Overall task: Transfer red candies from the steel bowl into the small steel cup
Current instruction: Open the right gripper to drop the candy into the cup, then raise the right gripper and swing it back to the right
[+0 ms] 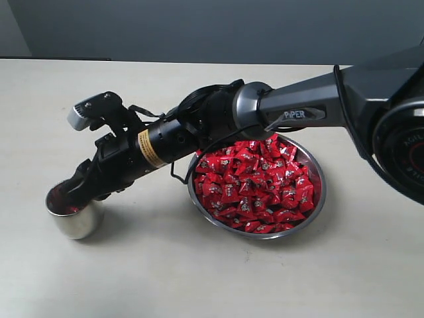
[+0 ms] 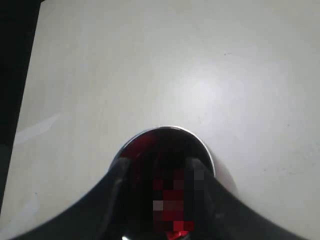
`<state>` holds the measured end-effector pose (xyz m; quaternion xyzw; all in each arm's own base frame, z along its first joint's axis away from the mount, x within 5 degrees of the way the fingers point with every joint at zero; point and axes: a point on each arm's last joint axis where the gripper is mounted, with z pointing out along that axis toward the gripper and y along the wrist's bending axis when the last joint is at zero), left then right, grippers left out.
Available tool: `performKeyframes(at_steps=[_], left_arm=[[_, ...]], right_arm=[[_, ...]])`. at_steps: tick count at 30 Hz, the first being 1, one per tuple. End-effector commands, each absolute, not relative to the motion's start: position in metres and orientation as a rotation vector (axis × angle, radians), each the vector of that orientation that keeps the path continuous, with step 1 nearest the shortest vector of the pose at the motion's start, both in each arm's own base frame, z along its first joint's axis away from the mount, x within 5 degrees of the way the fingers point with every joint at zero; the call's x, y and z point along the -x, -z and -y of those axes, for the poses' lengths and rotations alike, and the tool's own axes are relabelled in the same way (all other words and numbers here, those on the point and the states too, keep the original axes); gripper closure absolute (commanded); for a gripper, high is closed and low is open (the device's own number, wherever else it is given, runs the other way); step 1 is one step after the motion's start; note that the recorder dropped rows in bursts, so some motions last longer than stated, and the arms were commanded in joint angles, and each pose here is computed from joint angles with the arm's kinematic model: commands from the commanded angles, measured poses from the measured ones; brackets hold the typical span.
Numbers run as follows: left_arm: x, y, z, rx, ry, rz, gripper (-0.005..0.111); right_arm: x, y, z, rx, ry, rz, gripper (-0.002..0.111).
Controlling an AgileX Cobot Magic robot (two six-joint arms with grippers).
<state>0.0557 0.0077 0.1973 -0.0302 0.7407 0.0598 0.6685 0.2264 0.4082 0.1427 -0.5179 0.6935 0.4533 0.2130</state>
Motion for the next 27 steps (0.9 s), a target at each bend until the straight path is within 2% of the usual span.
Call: performKeyframes(at_steps=[1, 7, 11, 14, 17, 20, 27], left_arm=[[-0.056, -0.197, -0.008, 0.068, -0.135, -1.665, 0.106], [-0.056, -0.197, -0.008, 0.068, -0.135, -1.665, 0.106], [-0.056, -0.197, -0.008, 0.068, -0.135, -1.665, 0.106], [-0.056, -0.197, -0.008, 0.068, -0.135, -1.665, 0.106], [-0.056, -0.197, -0.008, 0.068, -0.135, -1.665, 0.106], [-0.056, -0.197, -0.008, 0.068, -0.135, -1.664, 0.106], [-0.056, -0.197, -0.008, 0.068, -0.135, -1.664, 0.106]], right_arm=[[-0.228, -0.146, -0.409, 1.426, -1.259, -1.92, 0.073], [-0.229, -0.174, -0.406, 1.408, -1.248, -1.855, 0.073], [-0.243, -0.23, -0.391, 1.282, -1.133, -1.78, 0.073], [-0.258, -0.283, -0.363, 1.18, -0.979, -1.701, 0.073], [-0.269, -0.321, -0.336, 1.033, -0.902, -1.683, 0.073], [-0.273, -0.34, -0.311, 0.945, -0.844, -1.674, 0.074], [-0.27, -0.336, -0.24, 0.69, -0.521, -1.748, 0.083]])
